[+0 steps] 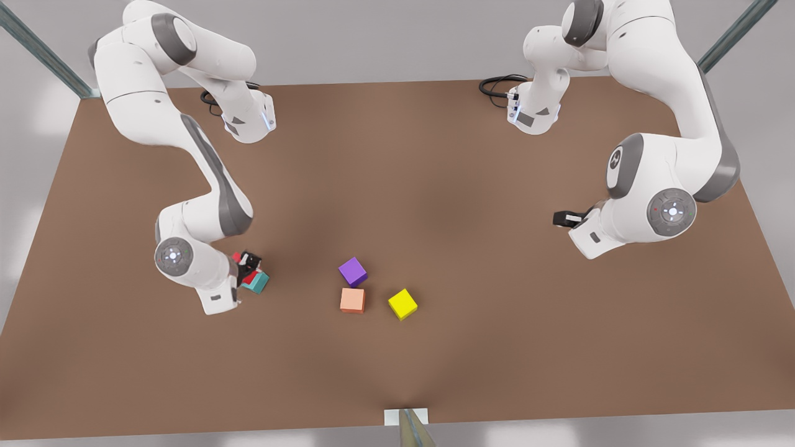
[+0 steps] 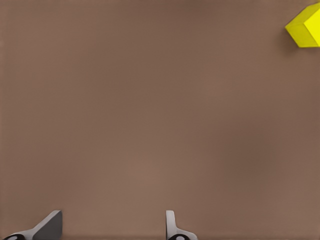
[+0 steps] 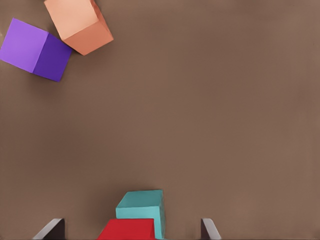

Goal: Pick up red wooden cube and pass to hand red wooden cube and place in blue wooden cube

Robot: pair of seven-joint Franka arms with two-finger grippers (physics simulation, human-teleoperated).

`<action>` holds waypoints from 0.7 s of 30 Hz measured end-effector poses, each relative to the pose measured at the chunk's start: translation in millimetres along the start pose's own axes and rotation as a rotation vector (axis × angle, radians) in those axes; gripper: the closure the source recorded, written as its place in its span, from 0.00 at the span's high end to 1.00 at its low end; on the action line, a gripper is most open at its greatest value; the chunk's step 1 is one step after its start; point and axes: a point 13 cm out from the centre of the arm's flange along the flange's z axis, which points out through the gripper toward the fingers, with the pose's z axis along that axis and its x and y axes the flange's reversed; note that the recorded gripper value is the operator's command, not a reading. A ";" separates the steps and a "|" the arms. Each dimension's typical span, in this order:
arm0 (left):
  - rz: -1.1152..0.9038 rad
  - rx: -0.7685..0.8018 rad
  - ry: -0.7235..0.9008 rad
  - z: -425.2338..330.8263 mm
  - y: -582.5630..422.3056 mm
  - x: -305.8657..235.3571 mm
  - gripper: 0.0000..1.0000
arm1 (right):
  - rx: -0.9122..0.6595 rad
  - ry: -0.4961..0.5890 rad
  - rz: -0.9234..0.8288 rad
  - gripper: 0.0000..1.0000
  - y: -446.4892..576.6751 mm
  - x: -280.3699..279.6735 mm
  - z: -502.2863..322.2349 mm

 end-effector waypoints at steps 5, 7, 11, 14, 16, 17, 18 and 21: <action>-0.003 0.000 0.000 -0.6 0.6 0.5 1.00 | 0.096 0.029 0.294 1.00 -38.4 85.1 -142.0; -0.004 0.000 0.001 -0.3 1.1 0.6 1.00 | 0.110 0.053 0.436 1.00 -22.2 140.3 -183.5; -0.007 -0.009 0.000 -0.3 3.3 0.4 1.00 | 0.080 0.076 0.605 1.00 -7.1 171.6 -204.3; -0.008 -0.011 0.000 -0.2 4.0 0.2 1.00 | 0.067 0.087 0.700 1.00 -8.2 182.9 -208.5; -0.009 -0.012 0.001 0.3 4.2 -0.1 1.00 | 0.100 0.109 0.749 1.00 -7.8 178.2 -214.5; -0.009 -0.012 0.001 0.3 4.3 -0.2 1.00 | 0.108 0.112 0.764 1.00 -5.5 173.0 -217.8; -0.009 -0.012 0.001 0.4 4.3 -0.2 1.00 | 0.110 0.115 0.780 1.00 -3.9 170.6 -218.9; -0.009 -0.013 -0.002 -0.7 4.4 0.0 1.00 | 0.103 0.125 0.833 1.00 -2.4 172.6 -217.3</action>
